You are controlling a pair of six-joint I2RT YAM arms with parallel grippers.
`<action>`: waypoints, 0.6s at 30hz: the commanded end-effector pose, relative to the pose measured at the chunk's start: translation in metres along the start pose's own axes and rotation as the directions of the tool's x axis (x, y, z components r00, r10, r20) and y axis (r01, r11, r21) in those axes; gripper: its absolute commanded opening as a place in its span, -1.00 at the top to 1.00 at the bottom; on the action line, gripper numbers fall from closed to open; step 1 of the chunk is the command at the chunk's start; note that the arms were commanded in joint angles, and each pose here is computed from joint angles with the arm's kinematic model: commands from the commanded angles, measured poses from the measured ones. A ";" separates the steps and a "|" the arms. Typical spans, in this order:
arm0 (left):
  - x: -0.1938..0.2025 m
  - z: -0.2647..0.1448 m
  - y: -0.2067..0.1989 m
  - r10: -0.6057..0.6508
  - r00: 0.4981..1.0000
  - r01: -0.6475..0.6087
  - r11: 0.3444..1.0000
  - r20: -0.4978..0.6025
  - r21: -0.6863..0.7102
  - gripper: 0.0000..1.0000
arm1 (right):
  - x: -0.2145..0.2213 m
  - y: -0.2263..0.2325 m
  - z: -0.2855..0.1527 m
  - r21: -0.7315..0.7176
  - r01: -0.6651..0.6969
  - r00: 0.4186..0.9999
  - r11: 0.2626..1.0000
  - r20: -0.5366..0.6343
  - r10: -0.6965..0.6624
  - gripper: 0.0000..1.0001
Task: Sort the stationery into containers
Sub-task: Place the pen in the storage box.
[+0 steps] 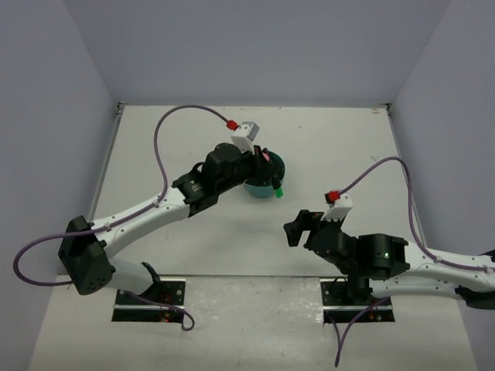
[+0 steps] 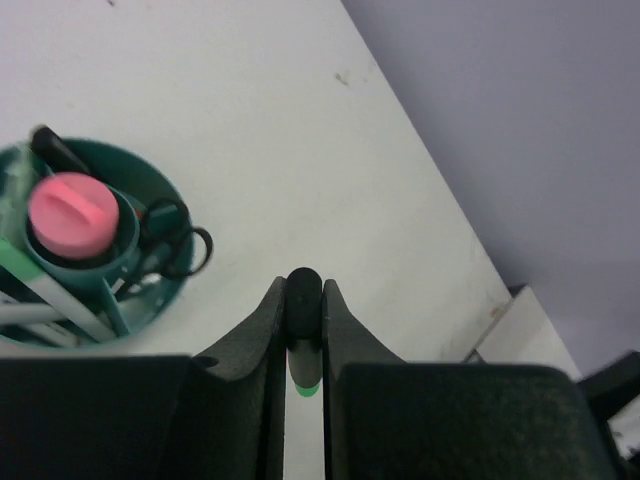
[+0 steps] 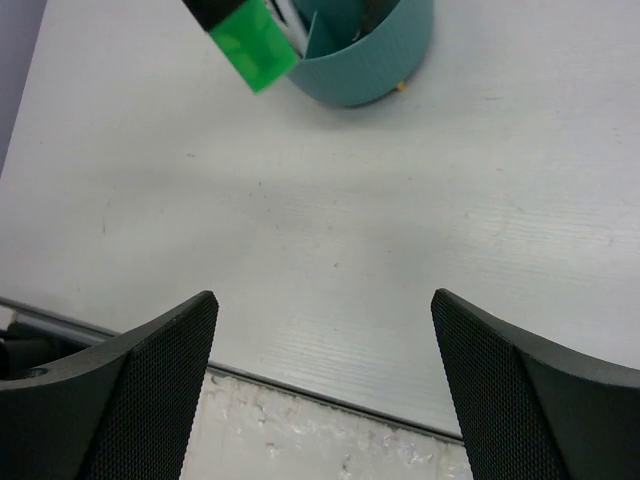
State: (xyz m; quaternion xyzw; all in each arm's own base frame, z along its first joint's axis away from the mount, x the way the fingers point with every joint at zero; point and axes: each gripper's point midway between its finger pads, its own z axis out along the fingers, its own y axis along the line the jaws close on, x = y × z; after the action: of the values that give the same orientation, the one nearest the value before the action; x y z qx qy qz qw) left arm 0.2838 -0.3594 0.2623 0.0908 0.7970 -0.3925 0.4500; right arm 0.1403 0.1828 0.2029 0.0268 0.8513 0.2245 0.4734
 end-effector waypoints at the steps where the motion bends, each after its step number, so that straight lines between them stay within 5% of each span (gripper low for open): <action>1: -0.064 0.030 0.019 0.222 0.964 -0.190 0.961 0.148 -0.203 1.00 | -0.022 -0.037 -0.019 0.115 -0.070 0.997 0.991 0.052 0.064 -0.79; 9: -0.118 0.082 0.033 0.415 0.883 -0.313 0.869 0.220 -0.383 1.00 | -0.018 -0.040 -0.024 0.036 -0.118 0.992 0.992 0.039 0.117 -0.80; 18: -0.079 0.131 0.068 0.467 0.871 -0.375 0.831 0.151 -0.410 1.00 | -0.017 -0.030 -0.023 -0.037 -0.116 0.992 0.993 0.044 0.117 -0.82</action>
State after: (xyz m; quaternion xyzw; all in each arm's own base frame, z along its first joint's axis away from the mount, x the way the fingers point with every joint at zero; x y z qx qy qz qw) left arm 0.4319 -0.3897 0.2388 0.1371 0.7804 -0.1459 0.5924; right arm 0.1332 0.1353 0.2099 0.0693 0.8432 0.2495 0.4711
